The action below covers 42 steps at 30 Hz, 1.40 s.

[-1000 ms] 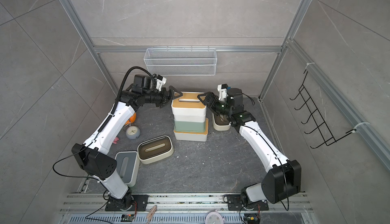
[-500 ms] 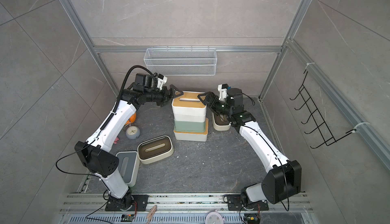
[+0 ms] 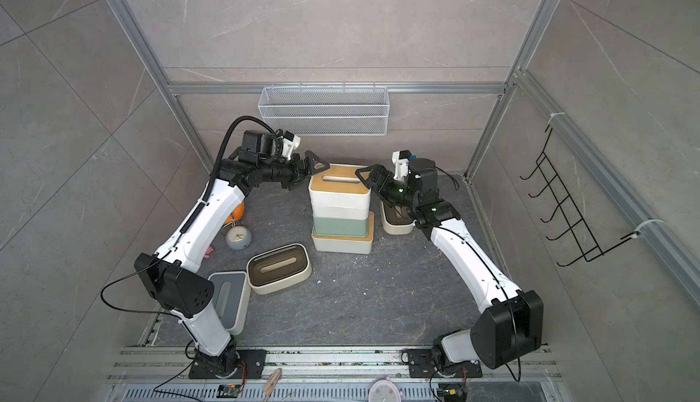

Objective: Stack the tissue boxes
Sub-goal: Adjust the tissue box on the tissue box.

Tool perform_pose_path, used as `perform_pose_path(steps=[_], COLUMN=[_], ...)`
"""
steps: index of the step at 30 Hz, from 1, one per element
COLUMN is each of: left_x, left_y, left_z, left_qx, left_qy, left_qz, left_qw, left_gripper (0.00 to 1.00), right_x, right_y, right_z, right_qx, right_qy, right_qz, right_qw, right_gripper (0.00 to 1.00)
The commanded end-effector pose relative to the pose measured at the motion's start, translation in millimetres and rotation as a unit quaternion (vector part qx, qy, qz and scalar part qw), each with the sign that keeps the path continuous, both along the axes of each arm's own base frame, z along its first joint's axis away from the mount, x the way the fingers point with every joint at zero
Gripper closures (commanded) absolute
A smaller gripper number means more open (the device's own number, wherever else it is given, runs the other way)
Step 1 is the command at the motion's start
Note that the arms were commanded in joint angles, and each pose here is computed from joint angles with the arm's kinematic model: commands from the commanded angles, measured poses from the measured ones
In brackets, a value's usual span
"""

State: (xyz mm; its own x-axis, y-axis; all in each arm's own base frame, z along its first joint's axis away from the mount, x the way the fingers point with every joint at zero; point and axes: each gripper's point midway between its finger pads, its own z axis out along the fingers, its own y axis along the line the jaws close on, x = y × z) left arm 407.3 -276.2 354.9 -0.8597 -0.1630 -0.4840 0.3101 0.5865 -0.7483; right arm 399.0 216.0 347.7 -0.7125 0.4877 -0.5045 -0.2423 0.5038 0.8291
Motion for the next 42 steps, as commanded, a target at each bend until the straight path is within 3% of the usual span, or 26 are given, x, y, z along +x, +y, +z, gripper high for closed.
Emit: perform_pose_path(steps=[1, 8, 27, 37, 42], left_x=[-10, -11, -14, -16, -16], left_y=[-9, 6, 20, 40, 51], left_z=[22, 27, 30, 26, 15], left_qx=[-0.015, 0.003, -0.007, 0.0, 0.001], left_qy=[-0.023, -0.038, -0.041, -0.043, -0.033], left_qz=[-0.018, 0.009, 0.025, 0.049, 0.057], left_qw=[0.999, 0.999, 0.999, 0.998, 0.998], left_gripper=[0.01, 0.01, 0.01, 0.01, 0.01], right_x=[-10, -9, -10, -9, -4], right_y=[2, -7, 10, -41, -75], right_z=[15, 19, 10, 7, -28], right_qx=[-0.007, -0.028, 0.0, -0.055, -0.05], right_qy=[-0.029, -0.032, -0.019, -0.004, 0.053], right_qz=[0.003, -0.02, 0.01, -0.077, -0.116], right_qw=[1.0, 0.999, 1.0, 0.996, 0.991], right_gripper=[0.0, 0.0, 0.0, 0.0, 0.04])
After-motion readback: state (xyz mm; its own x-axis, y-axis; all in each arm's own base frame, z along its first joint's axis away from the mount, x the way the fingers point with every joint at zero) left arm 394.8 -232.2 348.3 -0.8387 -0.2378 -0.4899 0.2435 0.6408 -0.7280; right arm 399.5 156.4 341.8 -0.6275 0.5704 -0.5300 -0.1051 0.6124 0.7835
